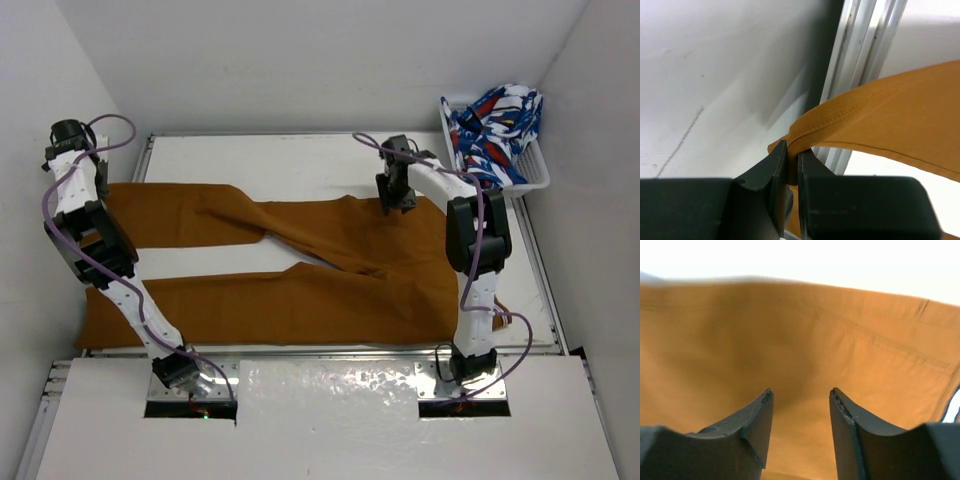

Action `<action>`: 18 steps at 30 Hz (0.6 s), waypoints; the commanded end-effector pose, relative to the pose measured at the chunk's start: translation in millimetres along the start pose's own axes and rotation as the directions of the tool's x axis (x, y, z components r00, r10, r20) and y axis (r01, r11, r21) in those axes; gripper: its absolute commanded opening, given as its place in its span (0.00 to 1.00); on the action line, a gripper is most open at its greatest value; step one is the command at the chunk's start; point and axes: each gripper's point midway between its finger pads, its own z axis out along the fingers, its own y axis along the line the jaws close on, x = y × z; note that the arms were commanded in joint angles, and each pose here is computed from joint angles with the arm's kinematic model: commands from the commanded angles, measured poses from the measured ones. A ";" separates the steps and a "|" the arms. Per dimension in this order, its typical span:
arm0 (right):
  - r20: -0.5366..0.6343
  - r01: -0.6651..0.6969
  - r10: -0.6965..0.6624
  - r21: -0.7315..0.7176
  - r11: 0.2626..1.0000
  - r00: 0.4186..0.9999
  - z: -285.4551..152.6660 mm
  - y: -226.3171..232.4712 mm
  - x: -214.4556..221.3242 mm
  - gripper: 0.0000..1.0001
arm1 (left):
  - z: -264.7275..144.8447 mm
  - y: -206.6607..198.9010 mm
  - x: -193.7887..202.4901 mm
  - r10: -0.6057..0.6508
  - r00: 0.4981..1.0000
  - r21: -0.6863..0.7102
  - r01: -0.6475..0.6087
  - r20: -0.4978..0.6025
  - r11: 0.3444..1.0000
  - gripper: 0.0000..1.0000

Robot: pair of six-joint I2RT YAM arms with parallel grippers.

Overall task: Fold and stack the trousers
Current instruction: Flatten the trousers out

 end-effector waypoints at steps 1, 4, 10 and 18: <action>0.094 -0.040 0.042 -0.021 0.999 0.995 -26.4 -17.8 -43.3 0.48 | -20.5 20.2 -26.0 -0.020 0.995 -0.046 0.024 0.099 0.999 0.00; 0.102 -0.277 0.266 0.116 0.954 0.959 -22.1 -60.5 -55.1 0.53 | -20.6 19.8 -26.1 -0.009 0.995 -0.047 0.014 0.099 0.999 0.00; 0.112 -0.323 0.303 0.385 0.864 0.946 1.3 -101.7 -62.3 0.73 | -17.0 12.0 -19.4 0.003 0.995 -0.018 -0.002 0.095 1.000 0.00; -0.009 -0.311 0.352 0.450 0.837 0.936 48.7 -106.4 -13.3 0.78 | -15.3 6.2 -3.0 0.025 0.997 -0.018 -0.024 0.072 1.000 0.00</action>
